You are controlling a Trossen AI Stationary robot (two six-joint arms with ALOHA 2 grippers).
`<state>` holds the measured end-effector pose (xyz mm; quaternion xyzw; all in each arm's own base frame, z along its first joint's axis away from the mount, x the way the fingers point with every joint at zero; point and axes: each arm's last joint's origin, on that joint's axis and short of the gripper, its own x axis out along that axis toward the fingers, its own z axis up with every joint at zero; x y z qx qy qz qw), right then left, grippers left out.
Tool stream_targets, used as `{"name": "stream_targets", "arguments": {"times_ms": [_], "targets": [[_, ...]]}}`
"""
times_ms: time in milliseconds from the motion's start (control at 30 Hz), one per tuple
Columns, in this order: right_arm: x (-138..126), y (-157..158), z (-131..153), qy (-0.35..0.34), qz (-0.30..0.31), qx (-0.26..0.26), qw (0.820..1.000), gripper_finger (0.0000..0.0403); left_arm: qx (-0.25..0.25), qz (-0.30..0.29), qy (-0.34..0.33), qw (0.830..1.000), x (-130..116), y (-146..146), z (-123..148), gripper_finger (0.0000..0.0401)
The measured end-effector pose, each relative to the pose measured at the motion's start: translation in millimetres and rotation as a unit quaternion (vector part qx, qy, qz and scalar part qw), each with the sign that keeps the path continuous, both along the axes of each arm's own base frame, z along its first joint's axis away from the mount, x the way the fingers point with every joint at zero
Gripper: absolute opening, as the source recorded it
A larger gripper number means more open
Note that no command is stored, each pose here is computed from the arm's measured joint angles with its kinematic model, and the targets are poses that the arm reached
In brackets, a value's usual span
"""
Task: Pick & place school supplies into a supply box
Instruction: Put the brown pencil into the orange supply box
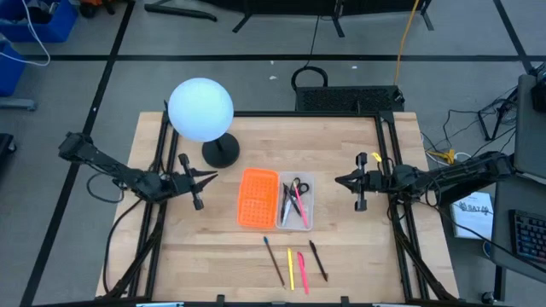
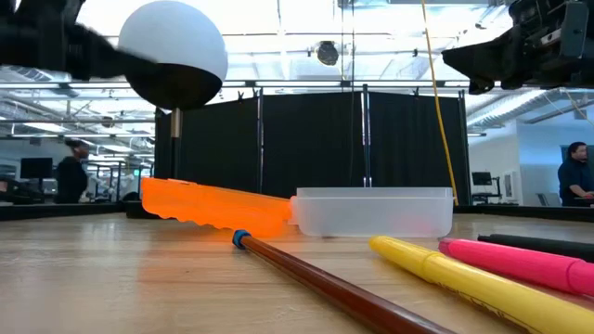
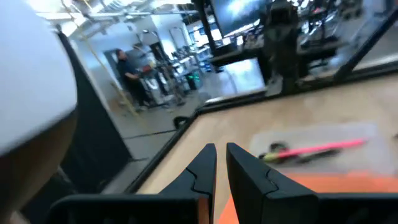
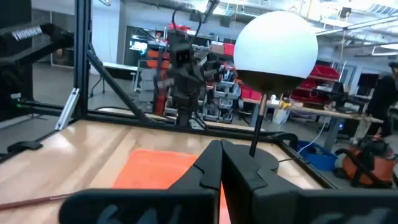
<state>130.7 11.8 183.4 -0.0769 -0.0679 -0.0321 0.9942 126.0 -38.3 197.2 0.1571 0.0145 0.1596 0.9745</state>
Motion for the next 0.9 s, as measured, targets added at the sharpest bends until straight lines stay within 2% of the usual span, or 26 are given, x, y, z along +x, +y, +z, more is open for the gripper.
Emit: {"name": "stream_targets", "arguments": {"times_ms": [133, 233, 300, 367, 533, 667, 767, 900], "targets": [[0, 0, 0, 0.002, -0.002, -0.01, 1.0, 0.0, -0.017, -0.012, 0.098, 0.995, 18, -10, 21, 0.0031], [0, 0, 0, 0.001, -0.001, 0.002, 1.0, 0.0, -0.021, -0.011, 0.153, 0.988, 43, -22, 37, 0.0007], [0, 0, 0, 0.001, 0.0, 0.004, 1.0, 0.0, -0.012, -0.039, 0.206, 0.978, 63, -33, 42, 0.0008], [0, 0, 0, -0.001, 0.001, 0.005, 1.0, 0.0, 0.004, -0.087, 0.275, 0.957, 84, -47, 43, 0.0009], [0, 0, 2, -0.01, 0.0, 0.004, 1.0, 0.0, 0.027, -0.167, 0.432, 0.886, 130, -77, 41, 0.0006], [-1, 0, 5, -0.025, -0.001, 0.004, 1.0, 0.0, 0.069, -0.232, 0.501, 0.831, 169, -97, 36, 0.0005], [-1, 0, 5, -0.028, -0.001, 0.004, 1.0, 0.0, 0.11, -0.29, 0.498, 0.81, 200, -110, 33, 0.0005], [-1, 0, 5, -0.028, -0.001, 0.004, 1.0, 0.0, 0.153, -0.319, 0.471, 0.808, 232, -129, 25, 0.0019]]}}
